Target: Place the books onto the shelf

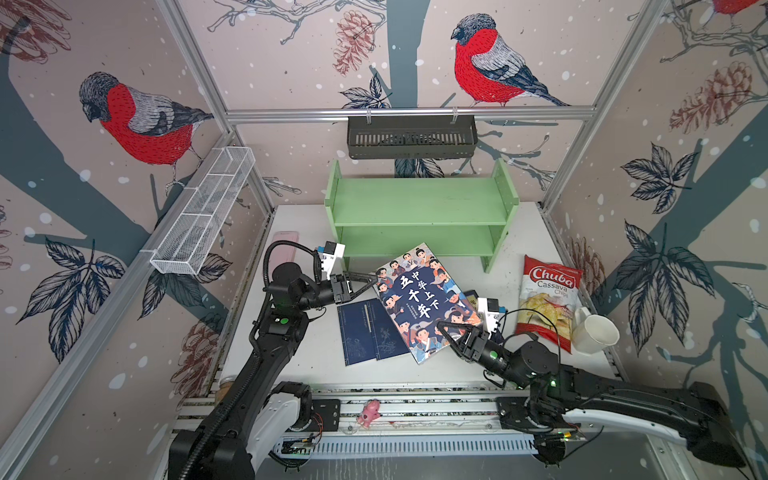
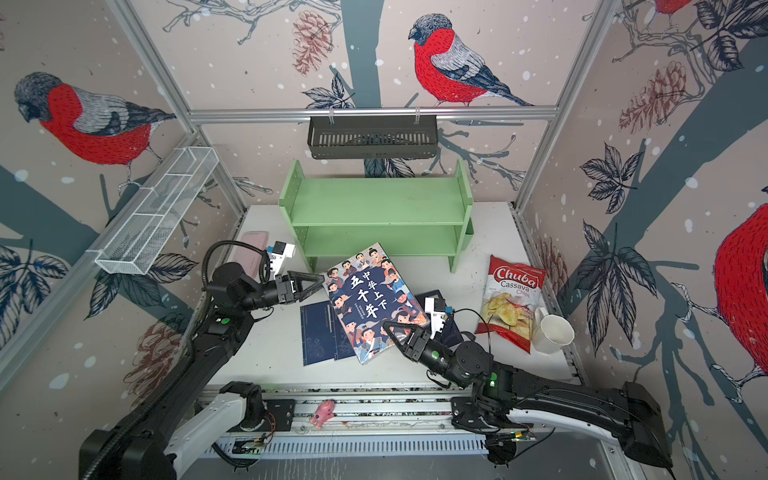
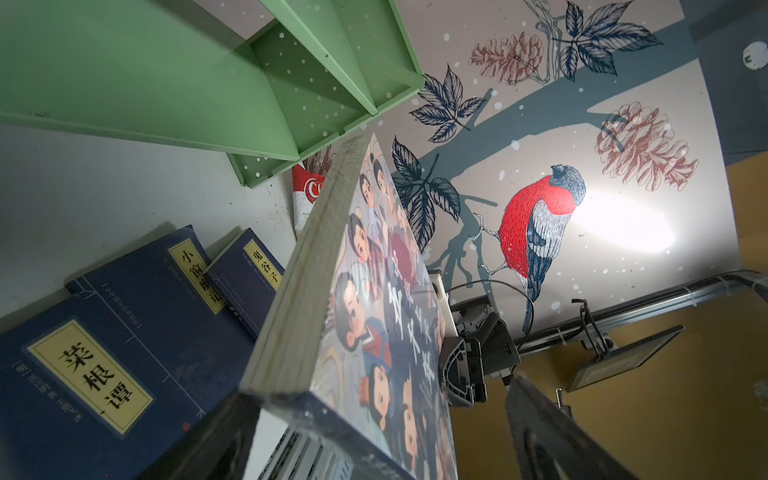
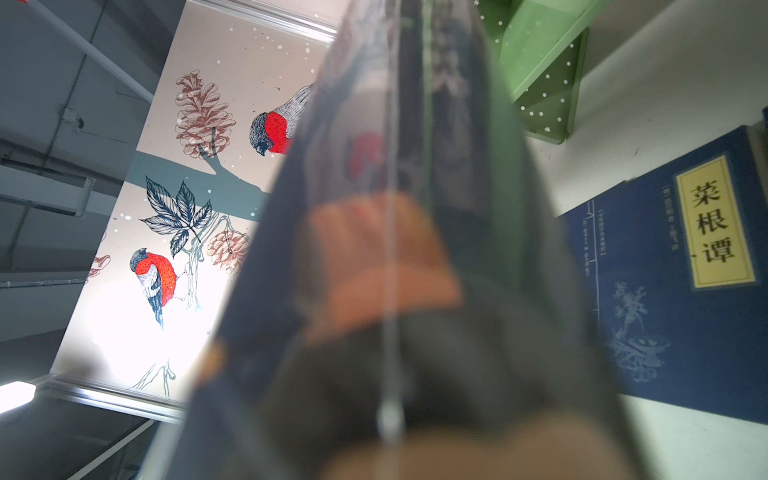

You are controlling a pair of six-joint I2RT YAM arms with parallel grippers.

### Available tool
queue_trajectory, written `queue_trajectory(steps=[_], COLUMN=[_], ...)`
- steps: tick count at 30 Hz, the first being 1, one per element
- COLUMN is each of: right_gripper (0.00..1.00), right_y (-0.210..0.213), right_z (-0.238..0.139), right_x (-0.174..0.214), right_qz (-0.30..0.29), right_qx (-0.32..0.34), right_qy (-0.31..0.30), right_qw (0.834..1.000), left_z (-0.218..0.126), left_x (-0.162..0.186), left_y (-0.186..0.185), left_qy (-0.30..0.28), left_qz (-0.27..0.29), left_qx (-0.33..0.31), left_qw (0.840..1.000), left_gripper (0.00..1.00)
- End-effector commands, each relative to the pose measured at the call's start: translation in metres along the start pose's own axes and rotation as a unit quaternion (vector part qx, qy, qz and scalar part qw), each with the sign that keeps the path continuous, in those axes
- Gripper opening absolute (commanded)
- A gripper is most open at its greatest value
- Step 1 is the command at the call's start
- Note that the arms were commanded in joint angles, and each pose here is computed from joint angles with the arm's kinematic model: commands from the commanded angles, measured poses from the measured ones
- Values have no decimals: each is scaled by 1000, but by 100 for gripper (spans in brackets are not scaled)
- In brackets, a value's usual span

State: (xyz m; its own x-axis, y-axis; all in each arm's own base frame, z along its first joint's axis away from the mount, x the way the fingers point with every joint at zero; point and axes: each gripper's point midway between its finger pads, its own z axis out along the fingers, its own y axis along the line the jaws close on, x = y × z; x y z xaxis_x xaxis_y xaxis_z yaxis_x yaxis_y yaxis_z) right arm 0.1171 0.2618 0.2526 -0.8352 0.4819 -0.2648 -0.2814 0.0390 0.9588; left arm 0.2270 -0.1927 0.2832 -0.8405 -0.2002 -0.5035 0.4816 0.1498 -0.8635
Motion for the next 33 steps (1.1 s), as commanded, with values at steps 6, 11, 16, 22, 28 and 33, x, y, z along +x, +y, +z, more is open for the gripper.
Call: queue_trajectory(steps=[6, 11, 16, 22, 28, 33], right_gripper=[2, 2, 1, 1, 1, 1], right_y=[22, 34, 48, 61, 72, 81], right_z=[-15, -14, -14, -16, -18, -15], right_x=[4, 15, 19, 23, 27, 29], right_qz=[-39, -64, -81, -96, -115, -131], right_qx=[-43, -64, -80, -94, -114, -124], right_qy=[31, 65, 84, 101, 113, 121], right_qw=[998, 994, 990, 986, 980, 976], left_z=[1, 3, 2, 0, -1, -1], left_x=[-1, 1, 4, 13, 17, 20], left_y=[-4, 11, 32, 35, -1, -5], left_qy=[29, 44, 59, 77, 97, 114], left_qz=[131, 146, 160, 167, 170, 150], left_qx=[-1, -18, -47, -33, 55, 81], left_qw=[991, 988, 984, 982, 979, 979], left_gripper=[92, 92, 92, 91, 90, 90])
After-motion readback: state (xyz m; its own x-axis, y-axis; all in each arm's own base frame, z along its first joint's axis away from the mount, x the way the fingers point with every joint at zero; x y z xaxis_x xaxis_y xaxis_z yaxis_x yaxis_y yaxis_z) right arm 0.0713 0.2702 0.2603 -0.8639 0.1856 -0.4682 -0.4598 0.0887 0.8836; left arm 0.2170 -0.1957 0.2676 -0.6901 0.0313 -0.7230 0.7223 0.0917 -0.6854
